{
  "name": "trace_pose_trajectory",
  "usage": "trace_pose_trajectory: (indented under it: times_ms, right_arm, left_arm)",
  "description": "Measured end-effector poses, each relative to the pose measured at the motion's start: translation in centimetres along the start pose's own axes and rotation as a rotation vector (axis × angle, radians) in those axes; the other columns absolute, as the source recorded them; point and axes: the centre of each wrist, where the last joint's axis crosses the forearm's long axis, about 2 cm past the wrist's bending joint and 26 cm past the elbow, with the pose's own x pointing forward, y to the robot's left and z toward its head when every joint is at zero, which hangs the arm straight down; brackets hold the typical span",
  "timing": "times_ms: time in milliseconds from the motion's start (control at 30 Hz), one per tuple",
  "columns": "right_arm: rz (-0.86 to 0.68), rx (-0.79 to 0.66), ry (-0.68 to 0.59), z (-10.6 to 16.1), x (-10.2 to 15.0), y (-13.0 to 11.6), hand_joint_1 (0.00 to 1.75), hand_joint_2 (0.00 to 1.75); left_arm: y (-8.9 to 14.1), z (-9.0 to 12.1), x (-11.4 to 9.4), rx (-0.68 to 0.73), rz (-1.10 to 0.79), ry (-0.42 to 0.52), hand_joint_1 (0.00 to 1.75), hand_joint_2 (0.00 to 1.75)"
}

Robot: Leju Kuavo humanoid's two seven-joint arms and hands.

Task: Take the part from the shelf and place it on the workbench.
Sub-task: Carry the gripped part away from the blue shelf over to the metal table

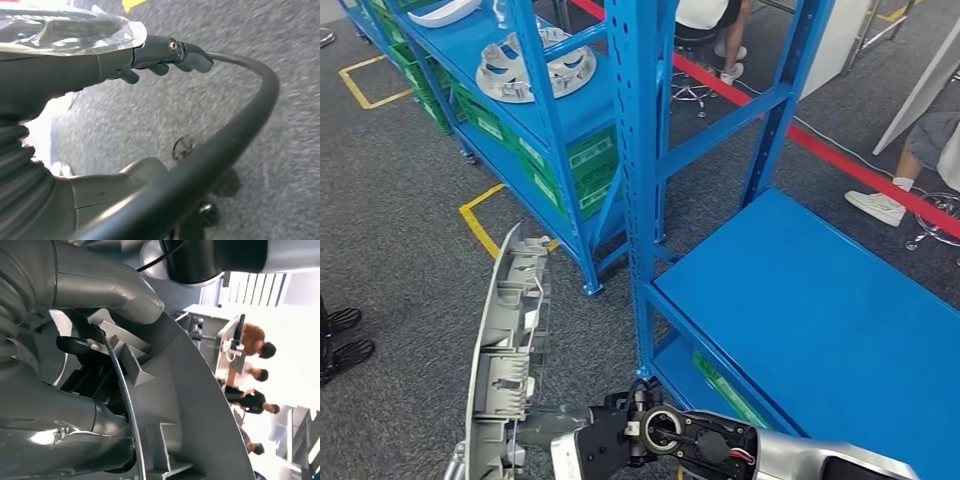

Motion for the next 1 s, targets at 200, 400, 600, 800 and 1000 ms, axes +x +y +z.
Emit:
trace_pose_trajectory:
  times_ms: [200,400,600,800,1000]
  right_arm:
    - [-0.003,0.002,0.001,0.00,0.04,0.11,1.75,1.75]
    - [-0.003,0.003,0.003,-0.03,0.11,0.16,1.75,1.75]
    - [-0.008,-0.004,0.009,0.28,-0.04,0.37,1.75,1.75]
    - [-0.007,-0.006,0.008,0.28,-0.01,0.34,1.75,1.75]
    - [-0.003,-0.011,0.008,0.30,0.06,0.27,1.75,1.75]
  left_arm:
    - [0.29,-0.10,0.27,0.008,0.012,0.014,0.00,1.75]
    - [0.59,-0.19,0.35,0.021,0.022,0.014,0.00,1.75]
    - [0.61,-0.20,0.40,0.022,0.024,0.012,0.00,1.75]
    - [0.80,-0.26,0.41,0.023,0.026,0.010,0.00,1.75]
    - [0.52,-0.18,0.34,0.010,0.029,0.013,0.00,1.75]
